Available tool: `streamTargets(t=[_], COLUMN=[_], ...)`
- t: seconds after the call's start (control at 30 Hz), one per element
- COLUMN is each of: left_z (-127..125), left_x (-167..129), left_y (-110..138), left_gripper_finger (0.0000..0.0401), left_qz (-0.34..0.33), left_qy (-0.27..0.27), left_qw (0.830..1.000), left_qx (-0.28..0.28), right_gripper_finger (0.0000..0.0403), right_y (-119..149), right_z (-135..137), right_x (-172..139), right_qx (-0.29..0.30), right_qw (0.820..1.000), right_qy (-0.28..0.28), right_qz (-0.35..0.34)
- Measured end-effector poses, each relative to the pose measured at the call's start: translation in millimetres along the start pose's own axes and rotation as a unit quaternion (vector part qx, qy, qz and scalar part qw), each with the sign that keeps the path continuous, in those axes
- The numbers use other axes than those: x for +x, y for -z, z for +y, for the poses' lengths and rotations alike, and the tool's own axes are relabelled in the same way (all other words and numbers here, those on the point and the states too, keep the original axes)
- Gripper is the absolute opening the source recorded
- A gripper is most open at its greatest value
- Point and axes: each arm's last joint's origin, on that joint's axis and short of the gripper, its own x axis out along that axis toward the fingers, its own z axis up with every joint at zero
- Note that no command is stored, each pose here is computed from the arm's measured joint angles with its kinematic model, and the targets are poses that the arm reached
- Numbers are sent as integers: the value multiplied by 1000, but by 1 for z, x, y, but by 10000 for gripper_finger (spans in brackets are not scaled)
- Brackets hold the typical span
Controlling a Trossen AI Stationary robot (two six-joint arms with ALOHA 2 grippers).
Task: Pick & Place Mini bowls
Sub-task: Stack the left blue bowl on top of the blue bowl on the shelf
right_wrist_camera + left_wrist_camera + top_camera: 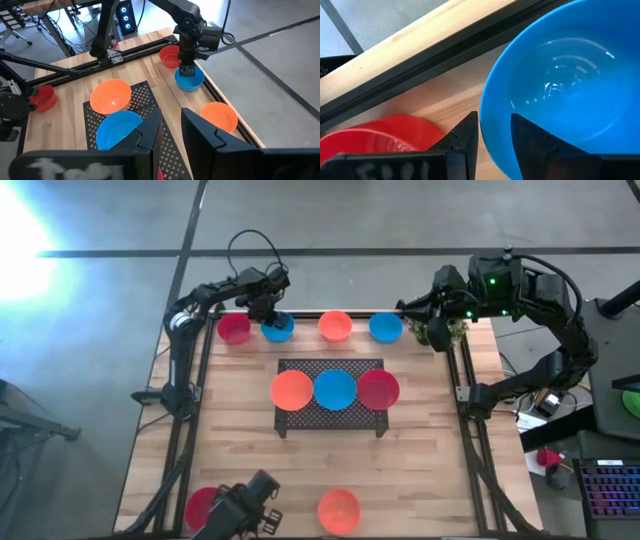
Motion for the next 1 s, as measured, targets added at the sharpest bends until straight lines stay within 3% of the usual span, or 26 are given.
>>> streamTargets(t=[0.13, 0.3, 0.5, 0.67, 1.0], left_z=[-1, 2, 7, 16, 32], left_x=[5, -1, -19, -60, -170], left_y=[-2, -2, 1, 7, 34], left_gripper_finger=[98, 15, 3, 1, 0], left_qz=[-3, -10, -29, -78, -209], left_qy=[3, 8, 15, 16, 49], left_qw=[1000, 1000, 999, 997, 977], left_qx=[8, 10, 12, 2, -16], right_gripper_finger=[72, 72, 72, 72, 72], right_y=[0, 0, 0, 0, 0], right_z=[0, 0, 0, 0, 0], right_x=[0, 0, 0, 0, 0], right_qx=[2, 2, 2, 0, -22], right_qw=[1000, 1000, 1000, 1000, 1000], right_qy=[0, 0, 0, 0, 0], right_qz=[0, 0, 0, 1, 0])
